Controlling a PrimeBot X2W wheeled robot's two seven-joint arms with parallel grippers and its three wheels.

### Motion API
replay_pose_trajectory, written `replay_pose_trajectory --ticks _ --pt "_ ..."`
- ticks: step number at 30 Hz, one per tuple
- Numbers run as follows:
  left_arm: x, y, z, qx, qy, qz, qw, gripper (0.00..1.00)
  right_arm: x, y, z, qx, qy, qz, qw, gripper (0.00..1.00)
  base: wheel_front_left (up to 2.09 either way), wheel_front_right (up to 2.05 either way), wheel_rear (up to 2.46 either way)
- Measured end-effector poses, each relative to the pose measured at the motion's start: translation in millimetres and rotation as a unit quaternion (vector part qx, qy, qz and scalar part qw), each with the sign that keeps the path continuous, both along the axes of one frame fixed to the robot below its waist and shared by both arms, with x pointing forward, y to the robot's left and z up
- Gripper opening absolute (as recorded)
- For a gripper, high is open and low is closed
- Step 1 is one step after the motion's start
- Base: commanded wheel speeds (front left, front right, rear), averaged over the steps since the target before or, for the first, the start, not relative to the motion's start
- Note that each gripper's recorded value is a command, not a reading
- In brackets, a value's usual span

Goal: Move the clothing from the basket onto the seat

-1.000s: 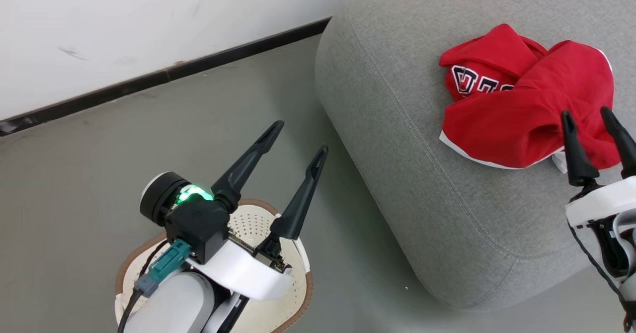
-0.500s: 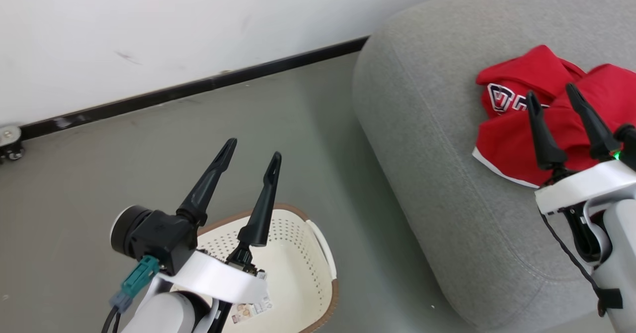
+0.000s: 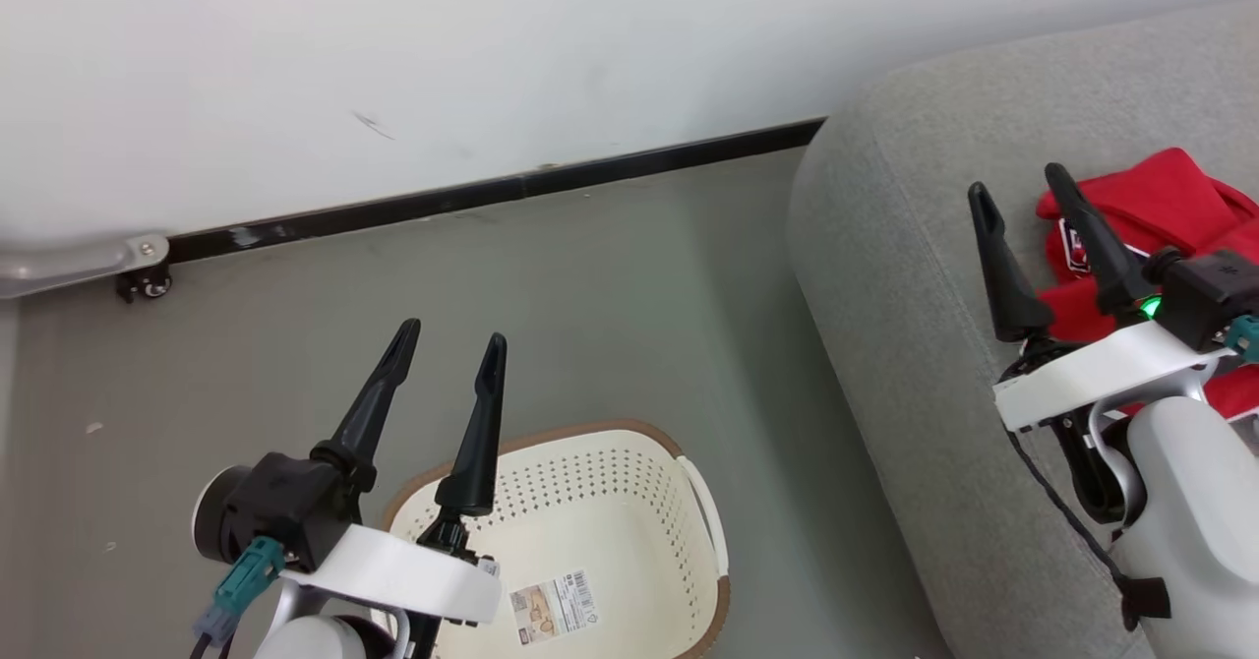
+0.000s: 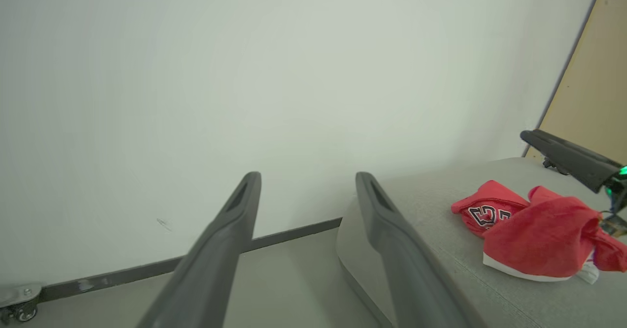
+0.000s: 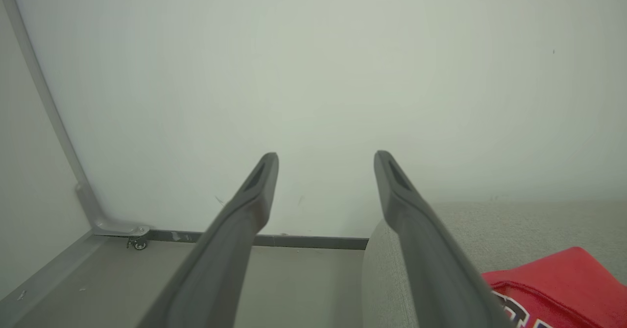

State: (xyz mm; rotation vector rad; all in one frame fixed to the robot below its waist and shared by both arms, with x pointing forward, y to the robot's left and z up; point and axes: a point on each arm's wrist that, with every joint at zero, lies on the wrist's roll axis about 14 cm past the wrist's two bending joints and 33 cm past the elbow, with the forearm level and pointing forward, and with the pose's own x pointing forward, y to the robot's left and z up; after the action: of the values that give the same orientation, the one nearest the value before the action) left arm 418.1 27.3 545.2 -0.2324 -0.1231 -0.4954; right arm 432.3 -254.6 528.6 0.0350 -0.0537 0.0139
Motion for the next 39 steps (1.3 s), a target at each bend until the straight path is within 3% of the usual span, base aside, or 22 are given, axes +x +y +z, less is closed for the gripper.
replay_pose_trajectory --ticks 20,39 --pt "-22.8 87.9 -22.2 0.039 0.033 0.145 0.988 1.00 1.1 69.7 -2.7 0.035 -0.005 0.067 0.997 1.00 0.00 0.00 0.00" --pt "-47.1 141.5 -24.5 0.060 0.036 0.241 0.968 1.00 -38.2 106.5 -34.7 0.077 0.035 0.079 0.993 1.00 0.00 0.00 0.00"
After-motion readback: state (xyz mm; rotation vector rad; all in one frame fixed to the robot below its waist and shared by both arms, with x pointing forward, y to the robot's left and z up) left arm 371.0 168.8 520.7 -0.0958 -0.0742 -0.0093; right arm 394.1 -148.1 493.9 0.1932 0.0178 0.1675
